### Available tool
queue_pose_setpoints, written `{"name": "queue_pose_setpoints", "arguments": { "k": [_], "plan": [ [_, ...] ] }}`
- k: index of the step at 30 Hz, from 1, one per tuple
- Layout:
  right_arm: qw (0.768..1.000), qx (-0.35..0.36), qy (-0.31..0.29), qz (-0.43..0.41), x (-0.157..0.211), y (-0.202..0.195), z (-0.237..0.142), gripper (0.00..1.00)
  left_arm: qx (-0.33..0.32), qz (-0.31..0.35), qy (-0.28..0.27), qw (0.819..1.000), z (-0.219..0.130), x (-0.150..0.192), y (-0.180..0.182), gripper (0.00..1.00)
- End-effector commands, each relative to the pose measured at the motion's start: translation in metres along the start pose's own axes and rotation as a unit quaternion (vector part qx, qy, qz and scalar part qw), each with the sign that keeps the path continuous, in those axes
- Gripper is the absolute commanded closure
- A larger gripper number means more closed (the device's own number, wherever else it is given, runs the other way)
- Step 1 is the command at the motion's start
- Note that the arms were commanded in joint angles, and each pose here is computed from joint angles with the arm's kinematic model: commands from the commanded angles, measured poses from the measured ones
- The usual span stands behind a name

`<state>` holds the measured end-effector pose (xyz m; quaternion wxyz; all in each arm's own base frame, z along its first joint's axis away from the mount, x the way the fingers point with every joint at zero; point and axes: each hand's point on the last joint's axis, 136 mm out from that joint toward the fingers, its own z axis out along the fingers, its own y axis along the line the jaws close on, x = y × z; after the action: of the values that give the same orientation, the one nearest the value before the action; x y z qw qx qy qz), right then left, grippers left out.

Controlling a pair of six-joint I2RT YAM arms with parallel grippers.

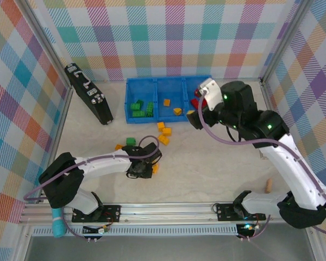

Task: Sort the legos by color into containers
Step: Pick up the lego from the middle-left of the table, then place the lego in the container.

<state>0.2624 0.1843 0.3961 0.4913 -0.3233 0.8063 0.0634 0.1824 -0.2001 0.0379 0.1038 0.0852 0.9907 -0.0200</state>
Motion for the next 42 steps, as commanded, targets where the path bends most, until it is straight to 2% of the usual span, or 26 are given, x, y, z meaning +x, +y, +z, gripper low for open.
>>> {"name": "queue_pose_setpoints", "arguments": {
  "k": [1,6,8,13,16,22,28,32,42],
  "plan": [
    [0.999,0.038,0.017,0.028,0.023,-0.014,-0.016,0.01,-0.013,0.024,-0.002,1.000,-0.031,-0.006,-0.001,0.85],
    [0.996,0.075,0.000,0.040,0.035,-0.025,-0.027,0.01,-0.007,0.062,-0.067,0.996,-0.098,-0.054,-0.015,0.85],
    [0.992,0.116,0.000,0.046,0.038,-0.039,-0.030,0.01,0.008,0.084,-0.098,0.992,-0.121,-0.081,-0.034,0.85],
    [0.983,0.161,-0.015,0.086,0.033,-0.057,-0.049,0.01,0.054,0.132,-0.140,0.980,-0.158,-0.132,-0.085,0.84],
    [0.982,0.150,-0.040,0.111,0.022,-0.058,-0.069,0.01,0.066,0.155,-0.166,0.971,-0.168,-0.160,-0.109,0.83],
    [0.977,0.128,-0.090,0.141,0.014,-0.056,-0.090,0.01,0.078,0.168,-0.241,0.953,-0.167,-0.226,-0.155,0.82],
    [0.976,0.118,-0.097,0.157,0.018,-0.052,-0.087,0.01,0.107,0.132,-0.300,0.939,-0.159,-0.294,-0.184,0.82],
    [0.977,0.116,-0.096,0.152,0.020,-0.050,-0.081,0.01,0.131,0.100,-0.307,0.937,-0.143,-0.328,-0.184,0.82],
    [0.972,0.110,-0.092,0.188,0.030,-0.044,-0.061,0.01,0.186,0.050,-0.301,0.934,-0.100,-0.368,-0.178,0.79]
  ]
}}
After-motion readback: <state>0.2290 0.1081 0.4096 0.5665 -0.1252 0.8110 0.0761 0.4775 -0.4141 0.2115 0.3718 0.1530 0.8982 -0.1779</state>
